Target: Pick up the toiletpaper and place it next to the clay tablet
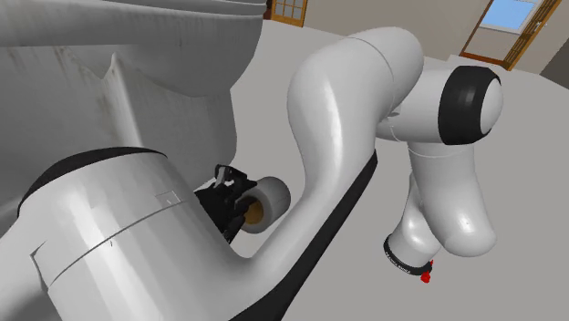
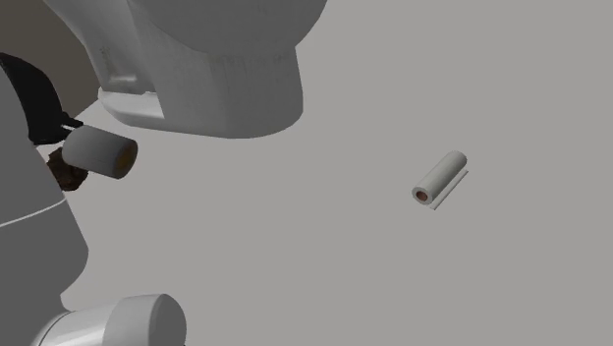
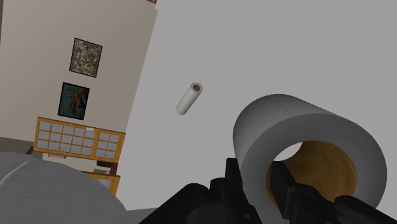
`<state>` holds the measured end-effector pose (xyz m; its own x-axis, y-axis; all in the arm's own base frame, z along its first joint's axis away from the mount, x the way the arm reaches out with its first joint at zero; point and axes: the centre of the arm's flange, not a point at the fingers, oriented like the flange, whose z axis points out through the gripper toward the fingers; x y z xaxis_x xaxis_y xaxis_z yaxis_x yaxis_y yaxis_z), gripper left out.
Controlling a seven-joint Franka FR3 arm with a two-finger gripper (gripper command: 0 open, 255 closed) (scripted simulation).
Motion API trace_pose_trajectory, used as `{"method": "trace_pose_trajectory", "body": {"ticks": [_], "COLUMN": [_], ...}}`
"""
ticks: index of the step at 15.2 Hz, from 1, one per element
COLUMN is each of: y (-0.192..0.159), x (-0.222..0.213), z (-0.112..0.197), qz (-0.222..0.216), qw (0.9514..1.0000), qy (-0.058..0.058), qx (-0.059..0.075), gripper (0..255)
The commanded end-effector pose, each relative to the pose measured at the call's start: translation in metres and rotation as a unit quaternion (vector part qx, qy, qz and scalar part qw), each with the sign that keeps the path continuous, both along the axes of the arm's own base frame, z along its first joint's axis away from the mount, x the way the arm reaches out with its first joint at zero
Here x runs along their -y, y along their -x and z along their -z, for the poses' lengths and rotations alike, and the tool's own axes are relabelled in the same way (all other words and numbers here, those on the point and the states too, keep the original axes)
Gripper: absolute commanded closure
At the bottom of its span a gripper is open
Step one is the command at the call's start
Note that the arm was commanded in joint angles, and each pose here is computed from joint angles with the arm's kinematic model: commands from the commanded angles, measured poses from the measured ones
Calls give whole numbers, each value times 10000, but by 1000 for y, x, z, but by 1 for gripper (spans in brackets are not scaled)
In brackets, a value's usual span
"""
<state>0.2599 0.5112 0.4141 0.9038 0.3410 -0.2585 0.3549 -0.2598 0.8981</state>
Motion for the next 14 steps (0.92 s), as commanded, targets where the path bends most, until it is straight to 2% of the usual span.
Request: {"method": "trace_pose_trajectory", "body": {"ticks": [1,14], "y": [1,1], "x": [0,0], "z": [11,79], "qz": [1,1], "qw": [10000,10000], "qy": [-1,-1], "qx": [3,3], "gripper": [255,255]}}
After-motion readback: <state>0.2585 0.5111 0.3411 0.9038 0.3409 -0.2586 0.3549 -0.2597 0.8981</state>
